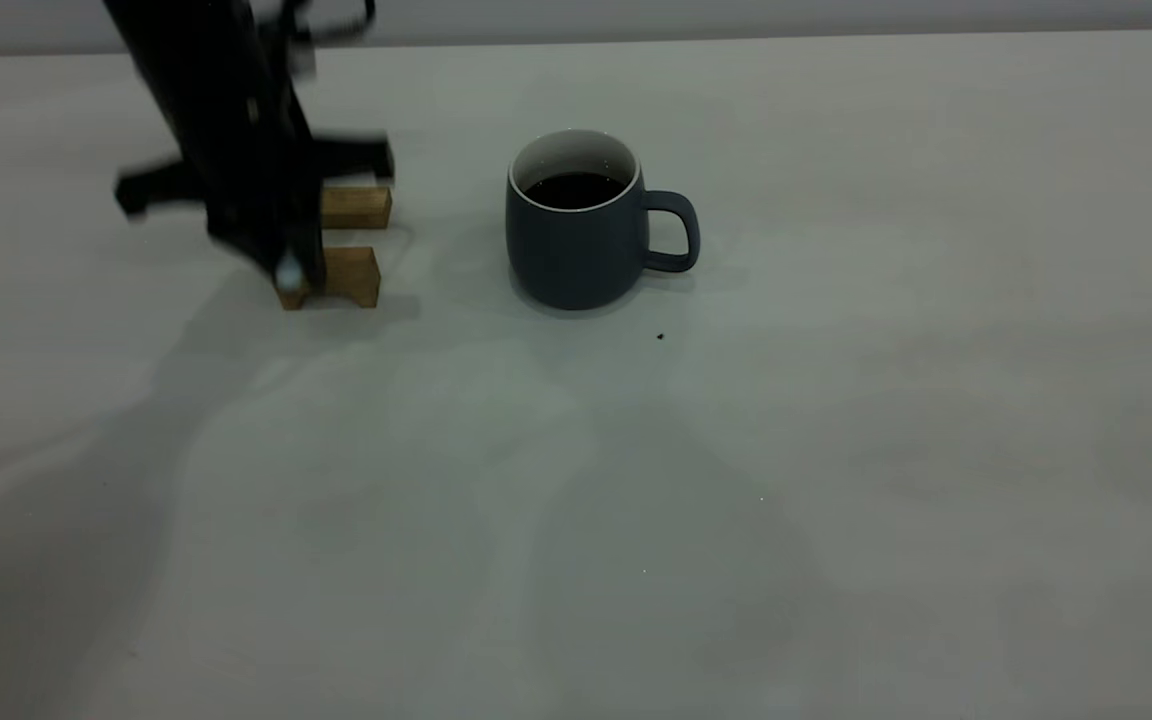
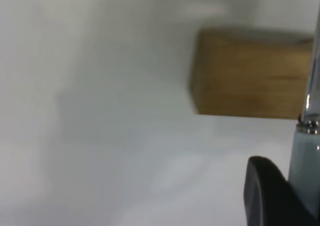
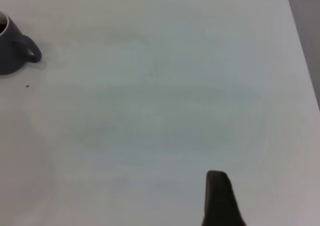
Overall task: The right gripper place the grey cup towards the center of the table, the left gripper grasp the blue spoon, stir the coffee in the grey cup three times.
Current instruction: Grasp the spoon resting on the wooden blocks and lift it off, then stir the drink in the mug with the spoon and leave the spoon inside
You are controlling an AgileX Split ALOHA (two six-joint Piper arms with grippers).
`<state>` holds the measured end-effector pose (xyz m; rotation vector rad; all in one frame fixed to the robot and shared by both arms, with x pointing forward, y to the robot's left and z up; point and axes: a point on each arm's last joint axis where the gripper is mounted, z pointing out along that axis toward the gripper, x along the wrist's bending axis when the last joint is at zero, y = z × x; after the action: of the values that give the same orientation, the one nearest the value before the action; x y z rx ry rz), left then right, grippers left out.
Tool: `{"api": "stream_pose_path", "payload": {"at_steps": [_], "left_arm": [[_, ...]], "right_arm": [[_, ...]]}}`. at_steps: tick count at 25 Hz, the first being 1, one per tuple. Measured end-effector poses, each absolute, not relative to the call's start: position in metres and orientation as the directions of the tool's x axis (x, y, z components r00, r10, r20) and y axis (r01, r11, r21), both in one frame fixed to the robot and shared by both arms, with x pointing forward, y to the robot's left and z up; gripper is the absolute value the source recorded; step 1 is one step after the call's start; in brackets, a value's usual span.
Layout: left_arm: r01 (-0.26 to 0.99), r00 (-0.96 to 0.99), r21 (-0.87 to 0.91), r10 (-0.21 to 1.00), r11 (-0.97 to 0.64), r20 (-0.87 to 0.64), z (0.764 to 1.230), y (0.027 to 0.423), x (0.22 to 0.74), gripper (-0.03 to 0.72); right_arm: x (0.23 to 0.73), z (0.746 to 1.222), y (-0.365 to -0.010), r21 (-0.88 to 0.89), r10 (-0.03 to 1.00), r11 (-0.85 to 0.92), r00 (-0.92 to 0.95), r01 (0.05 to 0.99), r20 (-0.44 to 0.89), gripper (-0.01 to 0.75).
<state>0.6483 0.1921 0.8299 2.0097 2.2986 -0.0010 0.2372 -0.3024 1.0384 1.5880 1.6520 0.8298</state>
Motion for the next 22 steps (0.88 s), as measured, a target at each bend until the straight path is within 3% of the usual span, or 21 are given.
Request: {"api": "stream_pose_path", "payload": {"at_steps": [10,15,19,22], "left_arm": [[0.959,-0.192,0.152,0.942,0.24,-0.277,0.95,0.179,0.64,0.133],[0.935,-0.29,0.043,0.828,0.352,-0.479,0.985,0.164,0.629,0.133],[0.877,-0.449,-0.186,0.618,0.443,-0.646,0.998,0.144,0.625,0.133],[0.778,-0.595,-0.397,0.37,0.486,-0.714,1.011,0.131,0.628,0.133]], "right_arm": [[0.237,1.038,-0.302,0.829,0.999,0.048,-0.014,0.558,-0.048,0.511],[0.237,1.038,-0.302,0.829,0.999,0.048,-0.014,0.558,-0.048,0.511],[0.237,1.038,-0.302,0.829,0.999,0.048,-0.014,0.558,-0.048,0.511],[0.237,1.038,-0.302,0.829,0.999,0.048,-0.014,0.558,-0.048,0.511]]}}
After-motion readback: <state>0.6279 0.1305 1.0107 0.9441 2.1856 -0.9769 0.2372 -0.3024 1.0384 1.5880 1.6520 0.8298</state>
